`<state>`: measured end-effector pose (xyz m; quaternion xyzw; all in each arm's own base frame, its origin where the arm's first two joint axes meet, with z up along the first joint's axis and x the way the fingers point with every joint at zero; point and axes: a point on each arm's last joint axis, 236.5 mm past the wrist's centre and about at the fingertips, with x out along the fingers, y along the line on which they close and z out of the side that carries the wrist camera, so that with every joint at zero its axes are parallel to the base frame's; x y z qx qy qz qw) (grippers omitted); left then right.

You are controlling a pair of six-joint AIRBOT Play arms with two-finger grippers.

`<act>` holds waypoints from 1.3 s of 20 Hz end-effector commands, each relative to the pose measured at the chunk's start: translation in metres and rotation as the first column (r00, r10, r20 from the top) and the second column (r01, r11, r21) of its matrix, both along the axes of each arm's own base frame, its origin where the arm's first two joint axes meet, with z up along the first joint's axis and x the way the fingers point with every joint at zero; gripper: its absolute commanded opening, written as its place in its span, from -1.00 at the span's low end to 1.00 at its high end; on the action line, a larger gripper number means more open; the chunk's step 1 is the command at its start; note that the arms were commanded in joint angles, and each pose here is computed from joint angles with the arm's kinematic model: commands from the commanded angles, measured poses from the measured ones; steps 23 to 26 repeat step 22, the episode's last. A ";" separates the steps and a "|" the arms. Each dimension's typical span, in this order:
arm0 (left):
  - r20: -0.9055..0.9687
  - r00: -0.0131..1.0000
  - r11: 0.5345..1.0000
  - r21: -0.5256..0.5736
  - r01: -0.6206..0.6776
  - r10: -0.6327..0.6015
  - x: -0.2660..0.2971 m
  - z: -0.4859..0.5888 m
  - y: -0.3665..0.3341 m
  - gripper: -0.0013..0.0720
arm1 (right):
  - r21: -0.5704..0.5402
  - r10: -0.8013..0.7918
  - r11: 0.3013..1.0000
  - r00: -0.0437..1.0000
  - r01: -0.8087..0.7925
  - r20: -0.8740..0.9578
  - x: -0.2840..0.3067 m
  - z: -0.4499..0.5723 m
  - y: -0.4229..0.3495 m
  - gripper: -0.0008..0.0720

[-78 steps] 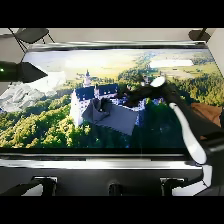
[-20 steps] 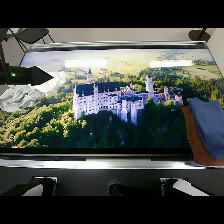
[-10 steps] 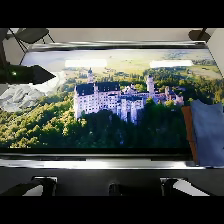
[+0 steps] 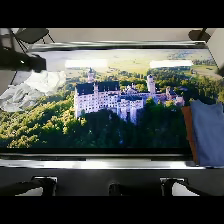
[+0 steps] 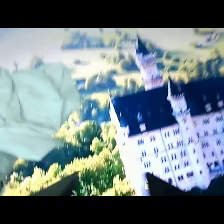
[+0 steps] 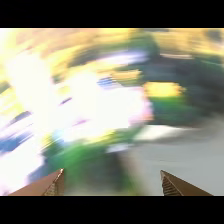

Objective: Fold the shirts.

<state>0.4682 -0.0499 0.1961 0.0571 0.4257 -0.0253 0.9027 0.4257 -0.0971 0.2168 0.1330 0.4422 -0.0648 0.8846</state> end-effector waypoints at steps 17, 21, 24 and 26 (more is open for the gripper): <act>-0.460 0.887 0.997 -0.034 -0.065 0.042 -0.122 -0.162 -0.012 1.00 | 0.104 0.334 0.938 0.776 -0.332 -0.535 -0.057 -0.195 0.209 0.60; -0.460 0.887 0.997 -0.034 -0.065 0.042 -0.122 -0.162 -0.012 1.00 | 0.104 0.334 0.938 0.776 -0.332 -0.535 -0.057 -0.195 0.209 0.60; -0.460 0.887 0.997 -0.034 -0.065 0.042 -0.122 -0.162 -0.012 1.00 | 0.104 0.335 0.937 0.776 -0.332 -0.535 -0.057 -0.195 0.209 0.60; -0.460 0.887 0.997 -0.034 -0.065 0.042 -0.122 -0.162 -0.012 1.00 | 0.104 0.335 0.937 0.776 -0.332 -0.535 -0.057 -0.195 0.209 0.60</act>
